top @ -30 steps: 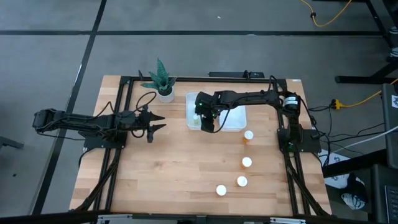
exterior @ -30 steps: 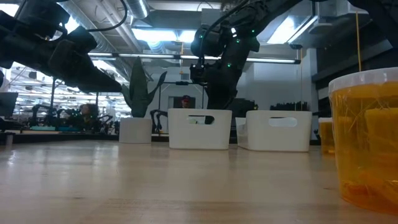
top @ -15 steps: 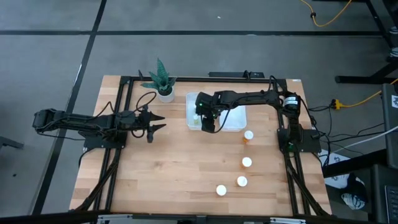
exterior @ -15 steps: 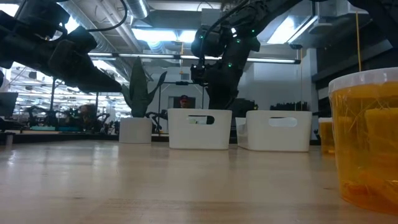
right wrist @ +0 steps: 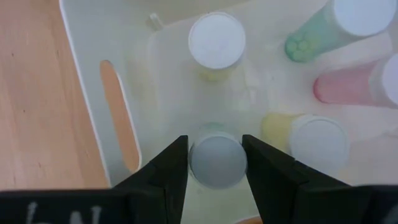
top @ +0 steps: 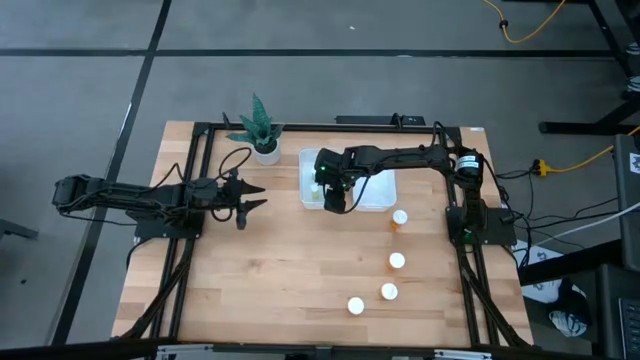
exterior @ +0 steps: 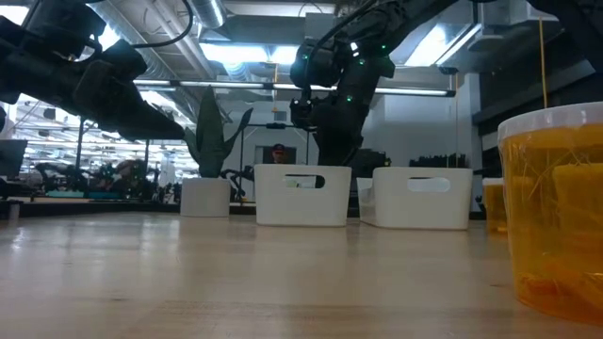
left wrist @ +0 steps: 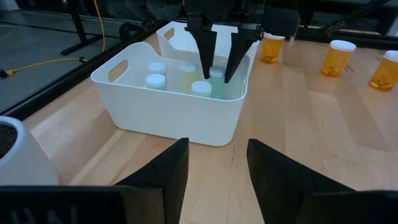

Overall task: Pick and place medicine bottles into bin by pill shape (circle, oval)
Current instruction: Put the green pill bottle into the left white bin, then put the orange pill bottle into the right white bin

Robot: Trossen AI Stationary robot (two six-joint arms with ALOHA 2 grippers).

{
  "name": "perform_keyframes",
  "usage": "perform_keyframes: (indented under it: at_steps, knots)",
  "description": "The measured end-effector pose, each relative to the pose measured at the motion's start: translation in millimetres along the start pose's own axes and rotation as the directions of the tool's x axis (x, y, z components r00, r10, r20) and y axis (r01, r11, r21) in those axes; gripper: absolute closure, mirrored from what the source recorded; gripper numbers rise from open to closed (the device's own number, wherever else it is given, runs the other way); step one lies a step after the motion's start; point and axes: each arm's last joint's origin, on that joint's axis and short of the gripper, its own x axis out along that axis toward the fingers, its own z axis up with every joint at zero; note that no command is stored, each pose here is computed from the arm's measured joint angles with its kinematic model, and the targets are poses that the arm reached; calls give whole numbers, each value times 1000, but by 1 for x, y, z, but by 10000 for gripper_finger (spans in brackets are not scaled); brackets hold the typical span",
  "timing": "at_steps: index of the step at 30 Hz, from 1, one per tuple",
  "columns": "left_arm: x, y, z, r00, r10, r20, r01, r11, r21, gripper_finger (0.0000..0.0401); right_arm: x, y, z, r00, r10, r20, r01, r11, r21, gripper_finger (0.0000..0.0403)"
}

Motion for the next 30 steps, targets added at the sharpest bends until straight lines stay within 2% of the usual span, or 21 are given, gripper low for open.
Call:
perform_keyframes:
  at_steps: [13, 22, 30]
  knots:
    - [0, 0, 0, 1000, 0, 0, 0, 1000, 0, 246, 0, 0, 0, 1000, 0, 1, 0, 999, 35, 179]
    - [0, 0, 0, 1000, 0, 0, 0, 1000, 0, 246, -8, 1, 5, 1000, -1, 10, 0, 997, 76, 190]
    - [0, 0, 0, 1000, 0, 0, 0, 1000, 0, 246, -43, 3, 26, 1000, -1, 8, 0, 996, 90, 205]
